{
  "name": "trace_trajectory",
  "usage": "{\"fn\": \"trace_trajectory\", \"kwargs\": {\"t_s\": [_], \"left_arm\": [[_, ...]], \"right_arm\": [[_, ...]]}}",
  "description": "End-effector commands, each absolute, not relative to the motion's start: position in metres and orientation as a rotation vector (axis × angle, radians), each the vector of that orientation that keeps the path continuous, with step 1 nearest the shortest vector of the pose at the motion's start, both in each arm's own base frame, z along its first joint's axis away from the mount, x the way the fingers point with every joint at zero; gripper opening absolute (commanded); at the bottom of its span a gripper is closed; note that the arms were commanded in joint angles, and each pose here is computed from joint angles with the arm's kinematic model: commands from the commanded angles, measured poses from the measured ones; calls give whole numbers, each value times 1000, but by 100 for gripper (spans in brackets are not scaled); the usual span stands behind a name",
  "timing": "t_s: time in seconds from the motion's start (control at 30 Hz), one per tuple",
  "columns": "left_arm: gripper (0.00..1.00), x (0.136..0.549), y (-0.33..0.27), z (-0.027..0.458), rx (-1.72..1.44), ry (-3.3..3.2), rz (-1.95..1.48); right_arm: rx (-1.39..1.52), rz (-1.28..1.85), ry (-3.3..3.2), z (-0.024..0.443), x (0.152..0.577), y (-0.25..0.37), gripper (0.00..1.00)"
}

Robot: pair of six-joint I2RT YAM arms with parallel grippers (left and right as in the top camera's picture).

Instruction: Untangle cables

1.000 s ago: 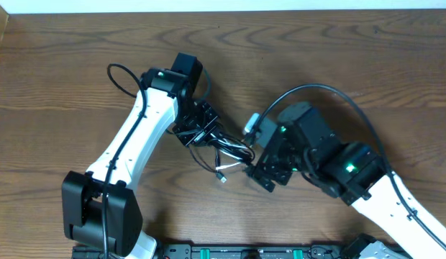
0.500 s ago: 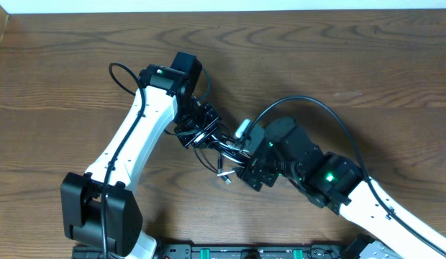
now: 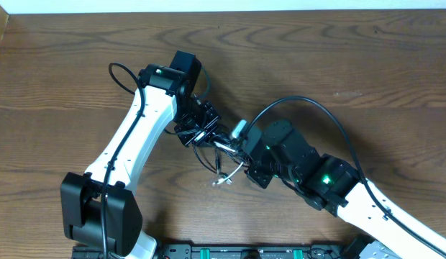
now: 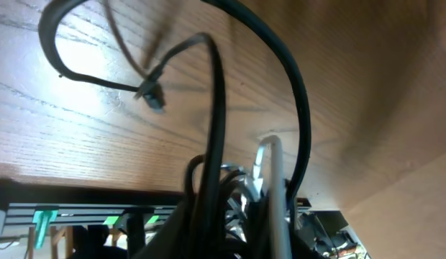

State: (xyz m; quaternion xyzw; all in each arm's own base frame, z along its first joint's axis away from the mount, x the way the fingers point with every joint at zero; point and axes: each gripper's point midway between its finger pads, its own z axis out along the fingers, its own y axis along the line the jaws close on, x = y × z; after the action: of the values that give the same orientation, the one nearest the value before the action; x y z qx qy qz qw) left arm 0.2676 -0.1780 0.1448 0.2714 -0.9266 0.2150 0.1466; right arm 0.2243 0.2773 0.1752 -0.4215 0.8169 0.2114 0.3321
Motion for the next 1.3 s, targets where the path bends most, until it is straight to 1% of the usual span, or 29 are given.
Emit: {"fn": "trace_trajectory", "kwargs": {"t_s": [0.0, 0.03, 0.07, 0.1, 0.17, 0.37, 0.4, 0.6, 0.77, 0.83, 0.93, 1.07, 1.17, 1.27], "left_arm": [[55, 274, -181, 149, 757, -2690, 651], [66, 277, -179, 147, 761, -2707, 640], [70, 279, -177, 147, 766, -2718, 632], [73, 280, -175, 146, 769, -2725, 631], [75, 285, -170, 146, 759, -2741, 648], [78, 304, -132, 153, 816, -2787, 711], [77, 307, -126, 157, 831, -2799, 727], [77, 312, -90, 205, 943, -2945, 856], [78, 300, -78, 251, 940, -3140, 933], [78, 286, -73, 273, 956, -3225, 957], [78, 269, -69, 290, 985, -3282, 1000], [78, 243, -65, 292, 1129, -3257, 1047], [78, 226, -65, 279, 1256, -3186, 1097], [78, 222, -69, 263, 1231, -3205, 1188]], "right_arm": [[-873, 610, 2245, 175, 238, 269, 1], [-823, 620, 2266, 175, 242, 266, 1], [-775, 636, 2287, 175, 246, 262, 1], [-742, 662, 2300, 176, 249, 259, 1], [-712, 709, 2311, 177, 253, 255, 1], [-618, 909, 2317, 188, 267, 234, 1], [-601, 941, 2314, 190, 269, 229, 1], [-482, 1150, 2271, 208, 281, 200, 1], [-388, 1249, 2239, 209, 287, 174, 1], [-374, 1327, 2189, 210, 285, 164, 1], [-409, 1430, 2099, 214, 280, 161, 1], [-452, 1495, 2029, 212, 273, 160, 1], [-526, 1516, 1977, 212, 265, 162, 1], [-537, 1543, 1965, 214, 262, 163, 1]]}}
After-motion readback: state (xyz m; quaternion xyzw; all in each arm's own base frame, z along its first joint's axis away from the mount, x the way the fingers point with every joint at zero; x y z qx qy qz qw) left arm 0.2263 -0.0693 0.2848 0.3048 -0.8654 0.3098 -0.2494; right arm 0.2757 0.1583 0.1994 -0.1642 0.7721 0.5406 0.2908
